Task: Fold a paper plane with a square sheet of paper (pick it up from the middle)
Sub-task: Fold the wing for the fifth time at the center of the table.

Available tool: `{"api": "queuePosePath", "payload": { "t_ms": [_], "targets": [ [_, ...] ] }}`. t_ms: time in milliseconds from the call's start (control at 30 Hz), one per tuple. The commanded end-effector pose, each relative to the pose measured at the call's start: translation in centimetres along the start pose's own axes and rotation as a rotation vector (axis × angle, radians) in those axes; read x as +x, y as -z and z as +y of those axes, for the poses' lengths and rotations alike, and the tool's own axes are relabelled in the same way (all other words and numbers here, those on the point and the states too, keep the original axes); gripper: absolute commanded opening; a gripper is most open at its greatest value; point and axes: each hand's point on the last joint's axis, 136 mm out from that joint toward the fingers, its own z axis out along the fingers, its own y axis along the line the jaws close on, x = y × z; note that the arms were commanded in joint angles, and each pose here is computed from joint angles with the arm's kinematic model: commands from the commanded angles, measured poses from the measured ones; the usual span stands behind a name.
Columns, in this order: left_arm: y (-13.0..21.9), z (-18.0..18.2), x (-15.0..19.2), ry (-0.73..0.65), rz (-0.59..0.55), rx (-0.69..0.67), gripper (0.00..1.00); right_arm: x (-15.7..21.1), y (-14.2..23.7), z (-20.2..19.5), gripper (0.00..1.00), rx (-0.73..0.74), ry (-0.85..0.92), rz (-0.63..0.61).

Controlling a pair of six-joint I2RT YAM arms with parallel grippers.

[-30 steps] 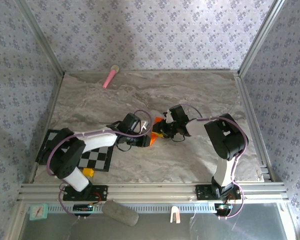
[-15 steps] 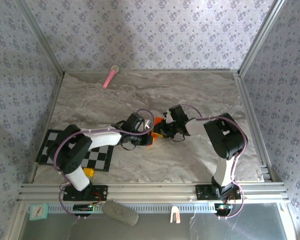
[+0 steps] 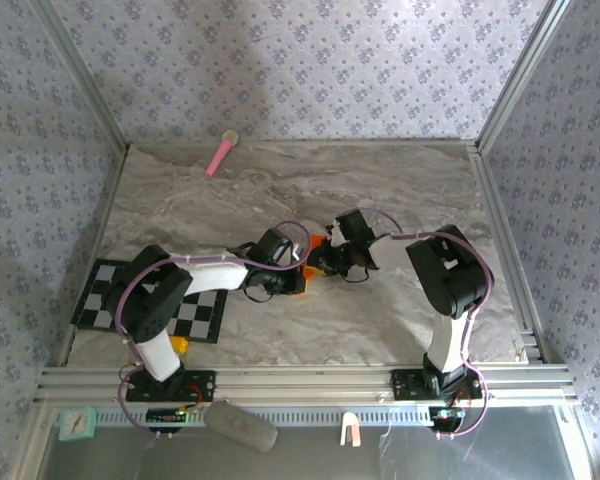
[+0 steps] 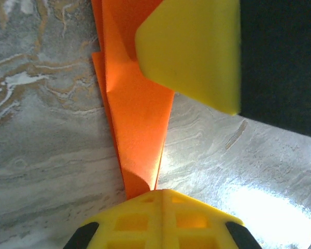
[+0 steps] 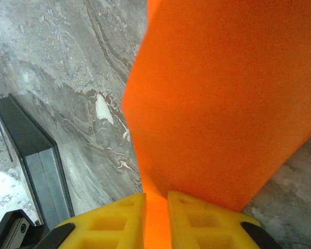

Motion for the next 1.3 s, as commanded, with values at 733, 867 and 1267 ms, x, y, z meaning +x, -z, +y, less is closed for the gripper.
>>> {"api": "queuePosePath", "payload": {
  "t_ms": [733,867,1267],
  "targets": [
    [1.2,-1.7,-2.6,0.068,-0.101,0.002,0.01,0.7,-0.6,-1.1,0.09,0.093,-0.03,0.013],
    [0.7,-1.4,-3.1,0.103,-0.112,-0.012,0.0,0.8,-0.5,-0.9,0.07,0.091,-0.039,0.009],
    [-0.7,1.2,-2.0,0.217,-0.054,-0.13,0.0,0.8,-0.5,-0.6,0.07,0.078,-0.043,0.006]
  ]
}}
